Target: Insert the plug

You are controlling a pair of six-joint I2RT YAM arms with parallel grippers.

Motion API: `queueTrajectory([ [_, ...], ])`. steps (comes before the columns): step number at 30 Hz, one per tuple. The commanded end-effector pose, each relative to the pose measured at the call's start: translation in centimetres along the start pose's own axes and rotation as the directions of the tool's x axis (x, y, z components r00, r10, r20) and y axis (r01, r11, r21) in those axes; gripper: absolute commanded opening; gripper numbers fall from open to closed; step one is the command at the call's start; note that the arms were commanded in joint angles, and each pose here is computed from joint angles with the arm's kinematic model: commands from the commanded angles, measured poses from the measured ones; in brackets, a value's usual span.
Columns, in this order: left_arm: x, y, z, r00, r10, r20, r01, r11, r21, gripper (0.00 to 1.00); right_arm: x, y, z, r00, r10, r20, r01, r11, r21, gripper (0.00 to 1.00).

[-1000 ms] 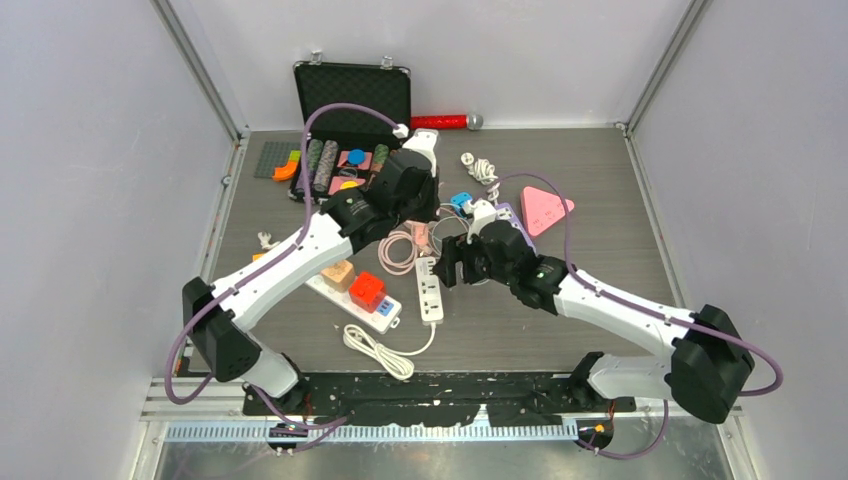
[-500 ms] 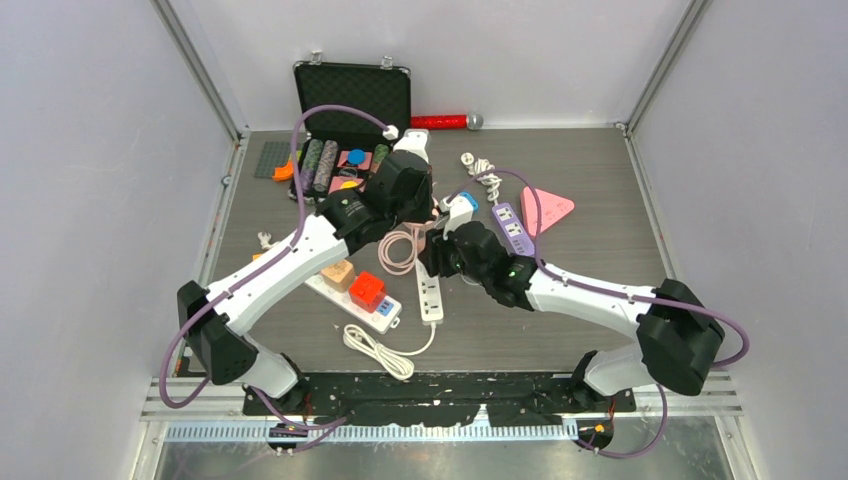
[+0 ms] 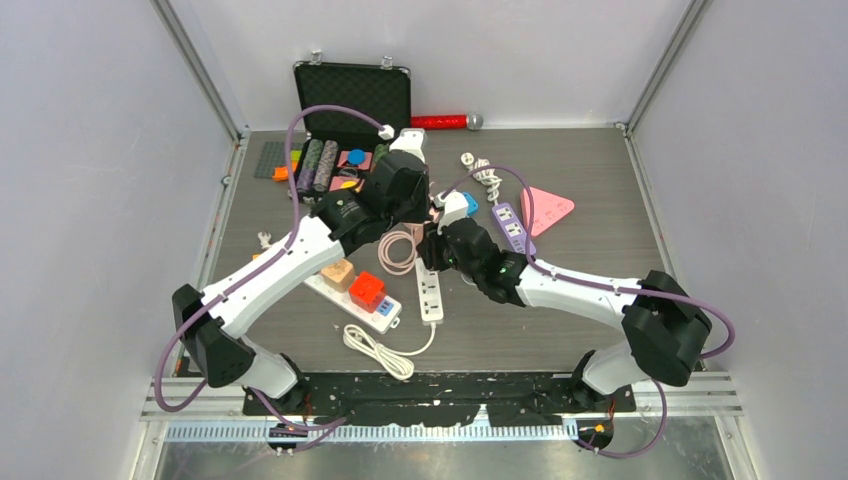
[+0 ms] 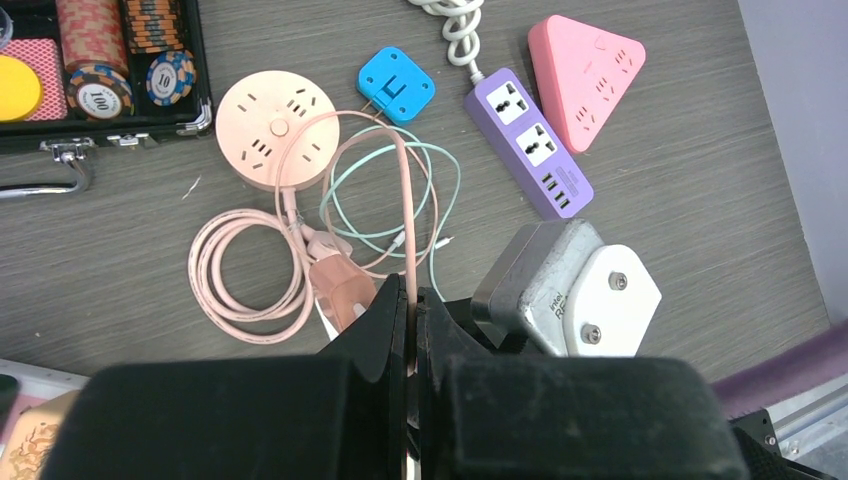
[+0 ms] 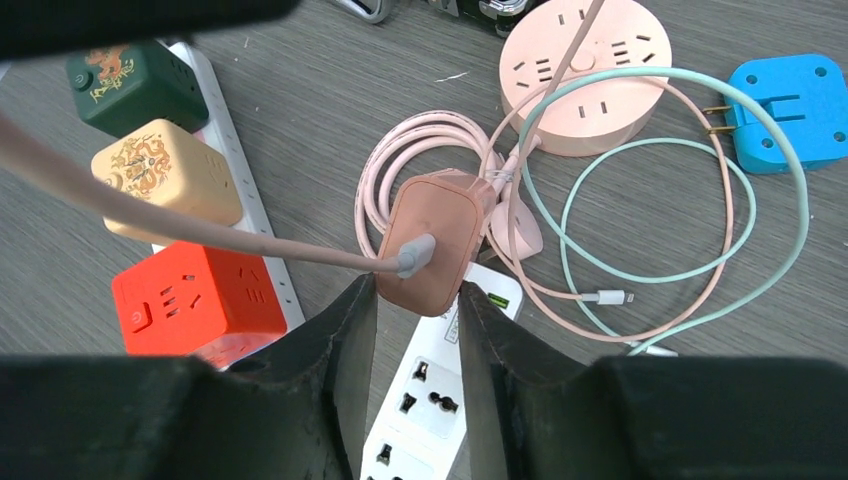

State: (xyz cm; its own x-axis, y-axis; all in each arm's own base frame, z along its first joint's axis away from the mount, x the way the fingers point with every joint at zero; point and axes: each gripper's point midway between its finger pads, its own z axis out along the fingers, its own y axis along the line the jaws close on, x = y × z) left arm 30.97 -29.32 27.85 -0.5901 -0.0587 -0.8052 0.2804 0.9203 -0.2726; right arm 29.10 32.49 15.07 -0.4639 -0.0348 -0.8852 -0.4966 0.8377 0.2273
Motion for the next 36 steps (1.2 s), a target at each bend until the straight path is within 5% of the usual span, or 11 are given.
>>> queueTrajectory([
  [1,-2.8,-0.5,-2.1,0.996,-0.036,0.085,0.035,0.999,0.023,0.0,-2.7,0.5,0.1,0.997,0.002,0.077,-0.003,1.0,0.007,0.46],
  [3,-2.8,-0.4,-2.2,0.995,-0.039,0.089,0.037,0.999,0.023,0.0,-2.6,0.5,0.1,0.997,0.005,0.077,-0.006,1.0,0.01,0.59],
  [6,-2.6,-0.2,-2.2,0.995,-0.041,0.088,0.039,0.999,0.017,0.0,-2.5,0.6,0.2,0.997,0.004,0.075,-0.005,1.0,0.012,0.61],
  [14,-2.2,0.2,-2.0,0.996,-0.031,0.085,0.031,1.0,0.001,0.0,-2.0,0.4,0.0,0.999,0.0,0.05,-0.002,1.0,0.027,0.11],
  [18,-1.5,0.8,-1.8,0.997,-0.015,0.078,0.016,1.0,-0.019,0.0,-1.4,0.0,0.0,0.999,0.004,0.032,-0.005,0.999,0.044,0.06],
  [24,1.5,2.8,-0.7,0.998,0.007,0.058,-0.003,0.998,-0.064,0.24,0.8,-1.0,0.3,0.996,0.089,-0.001,-0.088,0.991,0.103,0.05],
  [36,6.1,5.6,-0.8,1.0,0.012,0.002,-0.012,0.995,-0.1,0.47,4.2,-0.8,1.5,0.989,0.127,-0.072,-0.116,0.983,0.142,0.06],
])
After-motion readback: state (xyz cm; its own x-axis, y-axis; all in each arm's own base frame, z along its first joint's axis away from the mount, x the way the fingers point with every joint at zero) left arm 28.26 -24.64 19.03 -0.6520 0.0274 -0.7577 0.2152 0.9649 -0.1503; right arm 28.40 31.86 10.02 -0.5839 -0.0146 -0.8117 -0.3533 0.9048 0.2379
